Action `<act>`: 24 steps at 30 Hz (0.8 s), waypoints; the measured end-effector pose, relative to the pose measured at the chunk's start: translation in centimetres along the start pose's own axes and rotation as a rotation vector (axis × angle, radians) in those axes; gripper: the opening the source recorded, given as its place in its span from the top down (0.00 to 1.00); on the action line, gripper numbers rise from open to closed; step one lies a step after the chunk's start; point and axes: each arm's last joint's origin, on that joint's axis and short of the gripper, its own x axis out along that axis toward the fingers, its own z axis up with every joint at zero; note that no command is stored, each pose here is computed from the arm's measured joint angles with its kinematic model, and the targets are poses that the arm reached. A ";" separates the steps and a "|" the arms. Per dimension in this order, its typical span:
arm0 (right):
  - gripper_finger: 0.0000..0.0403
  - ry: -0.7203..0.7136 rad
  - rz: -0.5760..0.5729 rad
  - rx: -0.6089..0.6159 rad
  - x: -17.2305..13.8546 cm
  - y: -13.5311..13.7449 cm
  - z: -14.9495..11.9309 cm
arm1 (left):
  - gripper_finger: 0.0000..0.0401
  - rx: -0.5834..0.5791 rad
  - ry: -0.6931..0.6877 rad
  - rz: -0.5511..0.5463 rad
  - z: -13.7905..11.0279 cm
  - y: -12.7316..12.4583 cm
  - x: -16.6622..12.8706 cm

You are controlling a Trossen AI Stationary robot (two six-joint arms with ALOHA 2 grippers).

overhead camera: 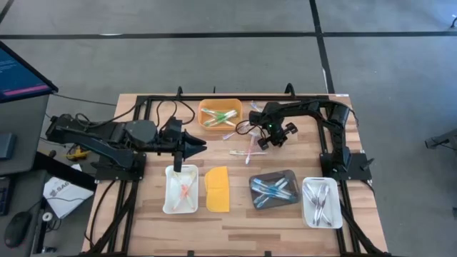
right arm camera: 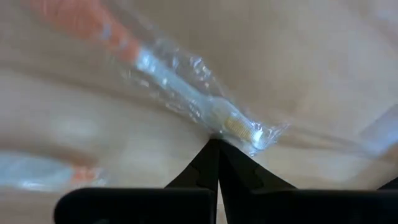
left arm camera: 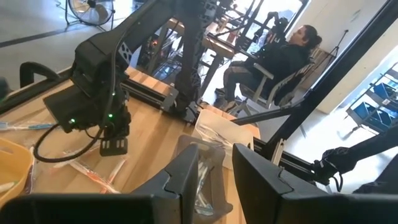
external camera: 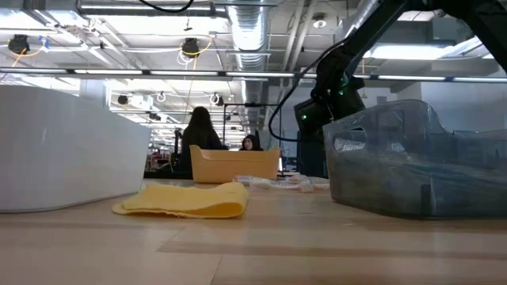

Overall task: Pick & Place Toothbrushes
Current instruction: Put the orange toothbrush into the left white bin

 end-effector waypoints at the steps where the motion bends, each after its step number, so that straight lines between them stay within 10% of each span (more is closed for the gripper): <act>1: 1.00 -0.011 -0.002 0.006 0.0 -0.2 0.2 | 0.76 -0.001 -0.002 -0.001 0.0 0.0 0.0; 24: 1.00 -0.288 0.261 0.278 -4.4 -1.1 5.8 | 0.76 -0.003 -0.007 0.022 0.0 0.1 0.0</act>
